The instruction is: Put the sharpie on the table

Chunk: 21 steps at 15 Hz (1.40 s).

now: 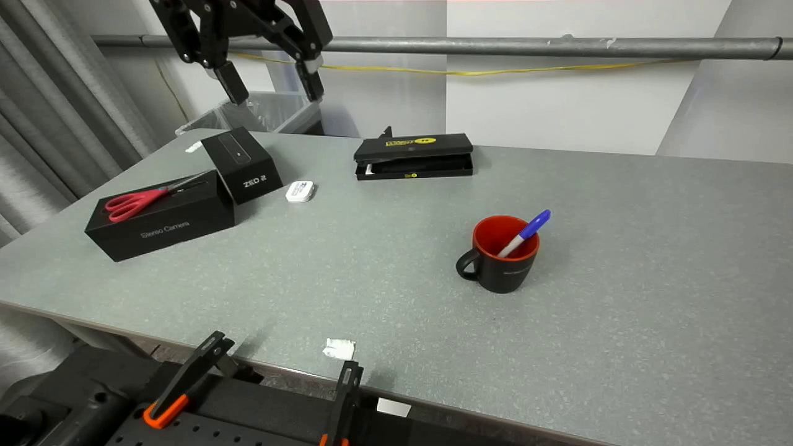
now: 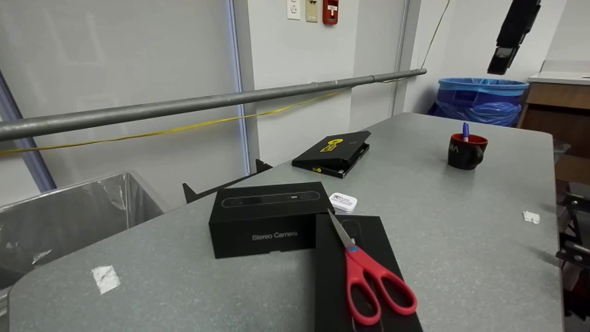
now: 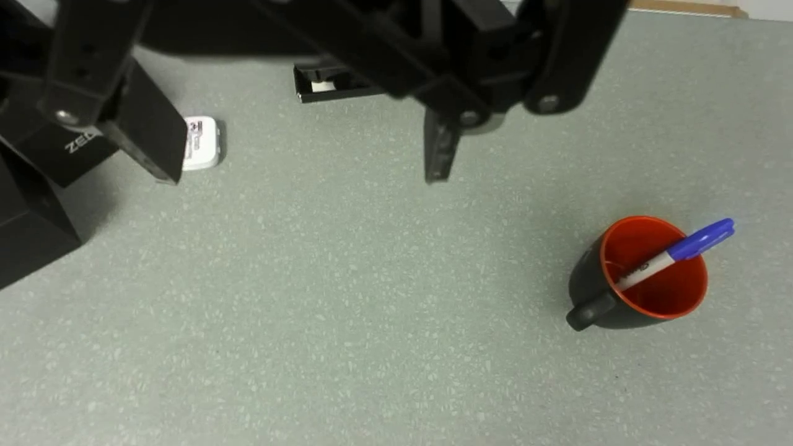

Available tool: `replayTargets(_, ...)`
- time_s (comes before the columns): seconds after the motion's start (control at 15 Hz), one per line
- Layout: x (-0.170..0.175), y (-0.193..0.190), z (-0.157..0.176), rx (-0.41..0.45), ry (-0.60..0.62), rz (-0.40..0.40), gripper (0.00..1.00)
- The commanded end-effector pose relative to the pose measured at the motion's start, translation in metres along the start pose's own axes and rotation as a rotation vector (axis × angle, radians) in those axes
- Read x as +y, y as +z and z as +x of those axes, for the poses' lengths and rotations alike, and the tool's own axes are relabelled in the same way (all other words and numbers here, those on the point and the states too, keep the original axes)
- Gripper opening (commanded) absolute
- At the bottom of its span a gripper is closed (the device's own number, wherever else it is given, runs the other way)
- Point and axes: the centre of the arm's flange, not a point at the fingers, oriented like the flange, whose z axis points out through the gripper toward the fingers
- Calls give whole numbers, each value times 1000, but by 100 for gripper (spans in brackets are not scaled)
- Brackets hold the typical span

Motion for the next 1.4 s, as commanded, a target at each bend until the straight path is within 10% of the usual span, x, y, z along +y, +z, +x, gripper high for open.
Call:
replayTargets(0.0, 12, 22, 3, 116, 158, 6, 100)
replayTargets(0.67, 162, 93, -17, 123, 663, -73, 100)
replayTargets(1.33, 173, 105, -22, 139, 700, -71, 100)
